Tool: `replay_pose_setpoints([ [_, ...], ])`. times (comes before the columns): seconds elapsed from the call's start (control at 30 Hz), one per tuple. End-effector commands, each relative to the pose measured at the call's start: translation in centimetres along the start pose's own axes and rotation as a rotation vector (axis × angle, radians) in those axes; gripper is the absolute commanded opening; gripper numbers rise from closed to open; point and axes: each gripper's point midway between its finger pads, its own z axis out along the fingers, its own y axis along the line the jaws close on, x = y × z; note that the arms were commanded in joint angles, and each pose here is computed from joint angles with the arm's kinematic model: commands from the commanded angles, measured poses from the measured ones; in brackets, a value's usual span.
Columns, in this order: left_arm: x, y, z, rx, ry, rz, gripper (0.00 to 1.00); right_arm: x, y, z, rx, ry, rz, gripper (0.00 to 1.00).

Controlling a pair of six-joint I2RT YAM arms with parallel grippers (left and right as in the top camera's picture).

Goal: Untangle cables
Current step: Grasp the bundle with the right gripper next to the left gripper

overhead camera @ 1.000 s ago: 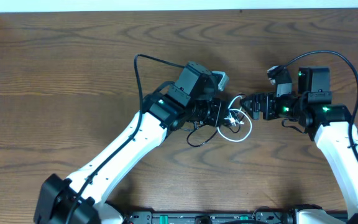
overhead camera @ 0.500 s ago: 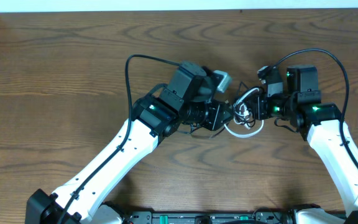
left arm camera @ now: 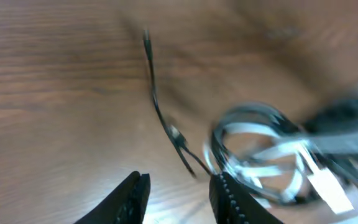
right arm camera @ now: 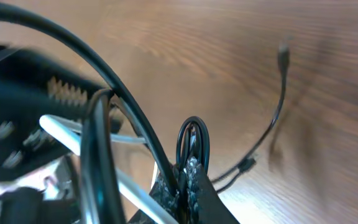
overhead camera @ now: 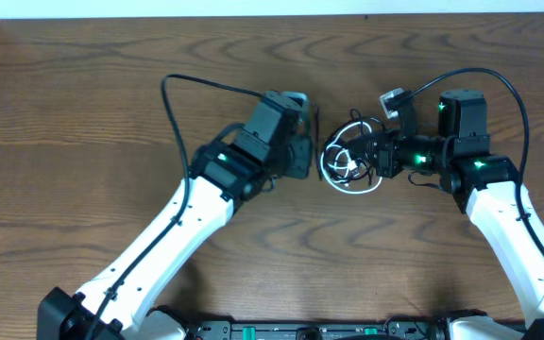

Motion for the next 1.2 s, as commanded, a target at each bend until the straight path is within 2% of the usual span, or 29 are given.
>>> replay_pose_setpoints([
  [0.0, -0.8, 0.4, -0.6, 0.028, -0.016, -0.062, 0.38, -0.5, 1.9, -0.3, -0.096, -0.002, -0.009, 0.01],
  [0.2, -1.0, -0.1, -0.8, 0.106, 0.001, -0.080, 0.38, -0.5, 2.9, -0.4, -0.154, 0.002, -0.017, 0.01],
  [0.43, -0.5, -4.5, -1.8, 0.359, 0.051, -0.010, 0.42, -0.9, 3.7, -0.6, -0.203, -0.012, -0.048, 0.01],
  [0.9, 1.2, -3.5, 0.6, 0.327, 0.137, -0.038, 0.42, -1.6, 4.9, -0.8, -0.266, -0.030, -0.069, 0.01],
  [1.17, 0.8, -1.8, 1.1, 0.227, 0.103, -0.038, 0.42, -1.6, 4.9, -0.8, -0.266, -0.030, -0.069, 0.01],
])
